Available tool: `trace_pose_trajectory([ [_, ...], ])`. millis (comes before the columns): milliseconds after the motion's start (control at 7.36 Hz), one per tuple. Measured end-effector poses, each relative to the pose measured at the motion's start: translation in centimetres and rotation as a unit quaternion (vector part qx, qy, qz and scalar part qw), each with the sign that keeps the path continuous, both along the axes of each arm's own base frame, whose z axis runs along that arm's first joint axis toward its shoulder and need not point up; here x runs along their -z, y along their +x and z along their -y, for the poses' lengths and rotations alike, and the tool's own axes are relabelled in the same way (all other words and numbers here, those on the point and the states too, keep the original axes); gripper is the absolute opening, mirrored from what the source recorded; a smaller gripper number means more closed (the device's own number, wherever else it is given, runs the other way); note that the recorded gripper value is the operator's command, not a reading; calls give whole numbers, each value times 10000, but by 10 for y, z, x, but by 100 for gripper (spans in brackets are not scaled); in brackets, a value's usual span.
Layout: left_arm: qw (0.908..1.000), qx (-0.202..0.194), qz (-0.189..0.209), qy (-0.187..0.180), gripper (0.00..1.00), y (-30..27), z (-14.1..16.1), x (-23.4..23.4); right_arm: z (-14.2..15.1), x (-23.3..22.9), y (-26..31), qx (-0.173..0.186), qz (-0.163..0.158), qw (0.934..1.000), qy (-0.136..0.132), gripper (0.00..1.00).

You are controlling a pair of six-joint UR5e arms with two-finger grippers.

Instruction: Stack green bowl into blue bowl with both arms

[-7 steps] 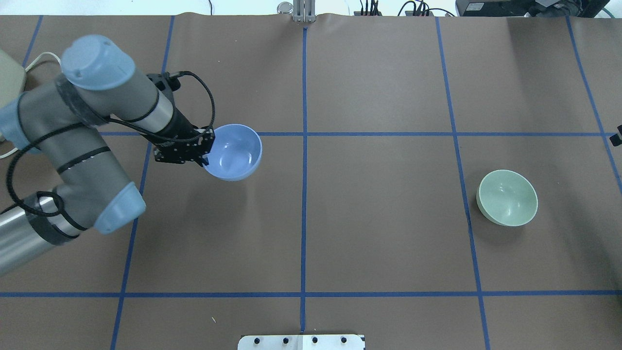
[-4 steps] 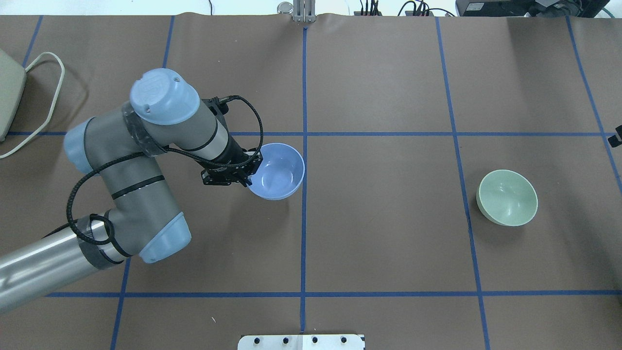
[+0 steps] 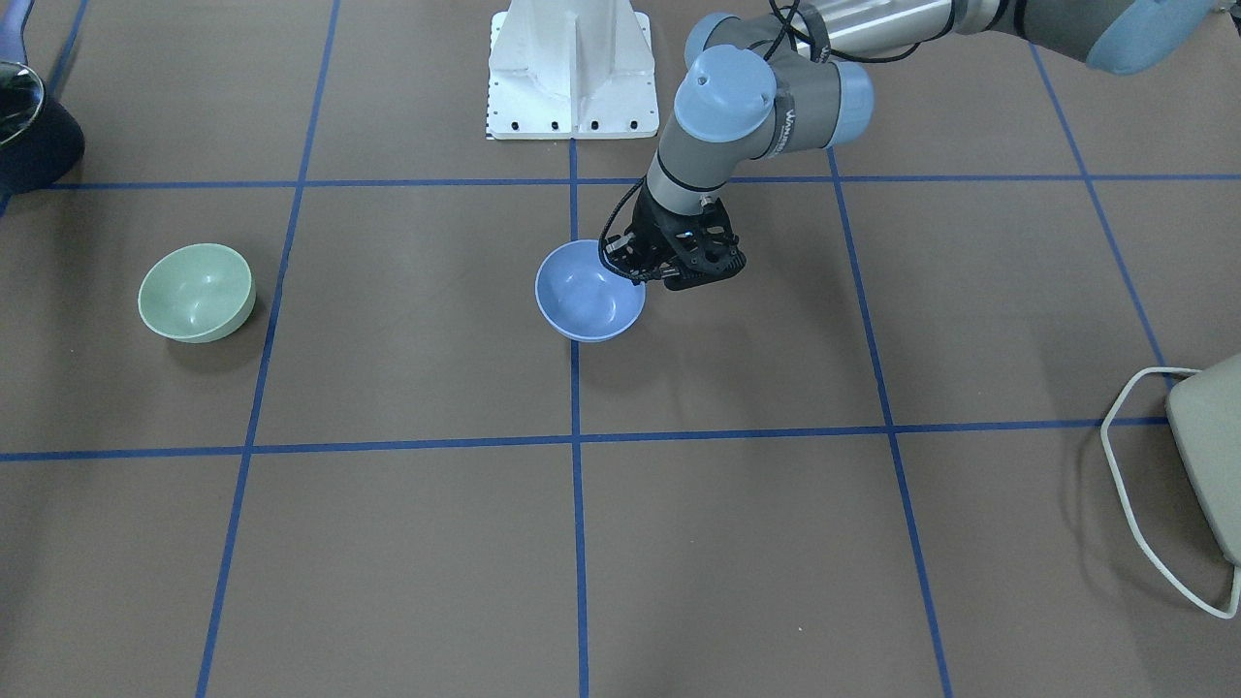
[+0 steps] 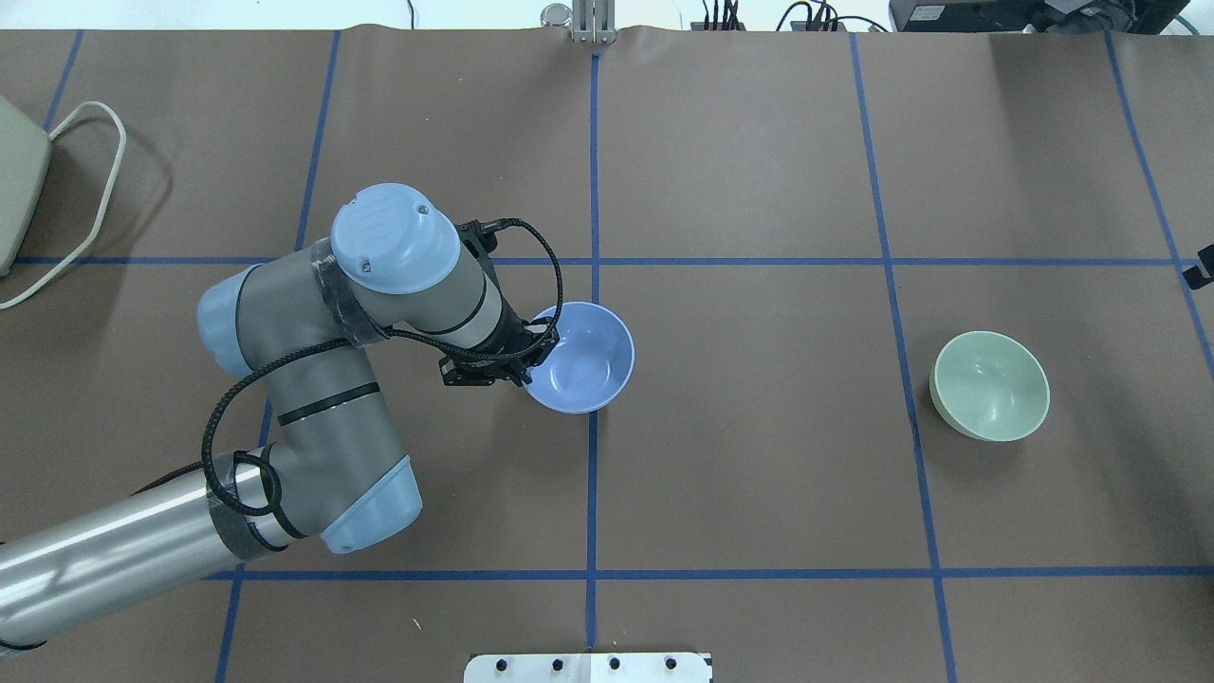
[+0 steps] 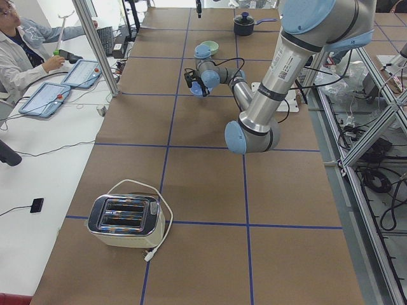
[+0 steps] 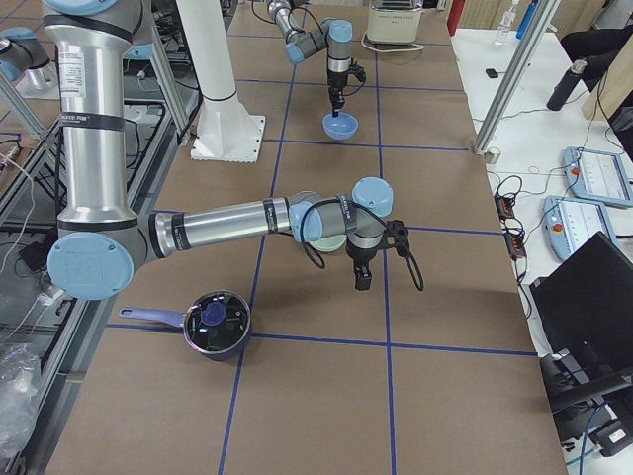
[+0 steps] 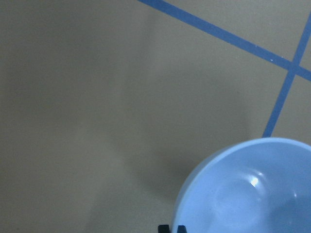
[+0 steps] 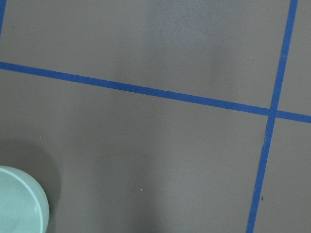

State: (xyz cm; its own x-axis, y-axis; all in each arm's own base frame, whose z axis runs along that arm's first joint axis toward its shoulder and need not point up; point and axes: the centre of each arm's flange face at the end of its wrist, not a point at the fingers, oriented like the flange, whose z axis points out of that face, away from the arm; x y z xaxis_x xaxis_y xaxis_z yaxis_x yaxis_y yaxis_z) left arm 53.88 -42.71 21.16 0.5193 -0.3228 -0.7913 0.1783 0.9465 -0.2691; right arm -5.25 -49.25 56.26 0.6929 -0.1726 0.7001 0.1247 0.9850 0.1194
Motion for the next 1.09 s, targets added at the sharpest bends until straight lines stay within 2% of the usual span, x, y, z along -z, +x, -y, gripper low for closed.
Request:
trace_pose_trajectory([
  [407, 9999, -2, 72, 106, 10, 23, -23, -1, 0, 0, -2, 24, -6, 10000, 1, 100],
  [543, 9999, 3, 79, 131, 25, 26, -26, -1, 0, 0, -3, 31, -6, 10000, -1, 100],
  [679, 9999, 3, 79, 146, 73, 27, -27, -1, 0, 0, -4, 39, -6, 10000, -1, 100],
  [815, 9998, -2, 61, 175, 95, 28, -28, -2, 0, 0, -4, 45, -6, 10000, -1, 100],
  [1086, 9997, -9, 15, 230, 97, 26, -28, -2, 1, 2, -6, 51, -1, 10000, 20, 100],
])
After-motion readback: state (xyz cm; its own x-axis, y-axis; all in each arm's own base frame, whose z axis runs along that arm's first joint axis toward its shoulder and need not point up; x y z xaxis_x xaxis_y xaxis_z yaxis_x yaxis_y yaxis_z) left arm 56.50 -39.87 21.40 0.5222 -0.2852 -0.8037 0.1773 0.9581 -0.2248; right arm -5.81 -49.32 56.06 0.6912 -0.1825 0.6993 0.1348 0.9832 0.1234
